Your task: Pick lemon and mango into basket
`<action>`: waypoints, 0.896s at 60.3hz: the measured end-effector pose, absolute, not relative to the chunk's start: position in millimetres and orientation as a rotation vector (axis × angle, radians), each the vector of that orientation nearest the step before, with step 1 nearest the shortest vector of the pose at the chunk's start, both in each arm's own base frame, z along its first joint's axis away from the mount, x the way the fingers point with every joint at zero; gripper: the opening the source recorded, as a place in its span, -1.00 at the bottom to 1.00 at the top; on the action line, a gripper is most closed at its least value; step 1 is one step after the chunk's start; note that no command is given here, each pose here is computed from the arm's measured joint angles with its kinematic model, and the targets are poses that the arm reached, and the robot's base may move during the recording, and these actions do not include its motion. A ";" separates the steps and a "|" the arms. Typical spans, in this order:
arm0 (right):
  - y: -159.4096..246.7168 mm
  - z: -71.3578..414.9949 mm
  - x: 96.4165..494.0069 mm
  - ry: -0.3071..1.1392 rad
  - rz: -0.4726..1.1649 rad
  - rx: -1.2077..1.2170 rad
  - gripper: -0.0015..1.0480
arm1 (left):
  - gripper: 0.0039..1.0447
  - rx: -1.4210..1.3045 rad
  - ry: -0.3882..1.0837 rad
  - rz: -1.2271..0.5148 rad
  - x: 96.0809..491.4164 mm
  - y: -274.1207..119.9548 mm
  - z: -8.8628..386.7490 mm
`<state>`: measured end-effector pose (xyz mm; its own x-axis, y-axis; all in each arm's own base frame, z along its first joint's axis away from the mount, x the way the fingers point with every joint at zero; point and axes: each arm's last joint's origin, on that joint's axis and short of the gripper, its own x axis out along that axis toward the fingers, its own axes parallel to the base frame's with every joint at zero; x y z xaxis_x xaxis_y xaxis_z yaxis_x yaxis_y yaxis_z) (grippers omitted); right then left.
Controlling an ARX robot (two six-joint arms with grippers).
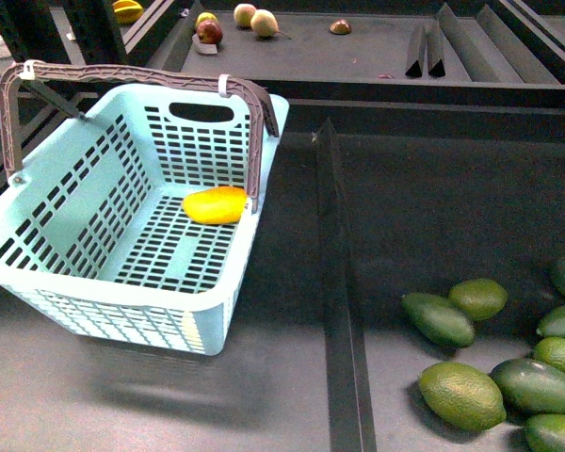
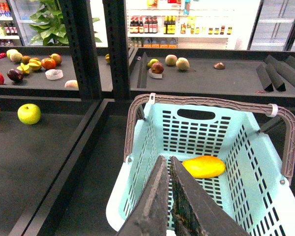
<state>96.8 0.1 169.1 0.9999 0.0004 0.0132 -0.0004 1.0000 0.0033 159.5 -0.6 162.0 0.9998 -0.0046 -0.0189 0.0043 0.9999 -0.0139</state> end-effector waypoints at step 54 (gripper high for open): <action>0.1 169.1 96.8 -0.013 0.000 0.003 0.83 | -0.94 -0.011 -0.017 -0.004 111.2 -0.4 171.7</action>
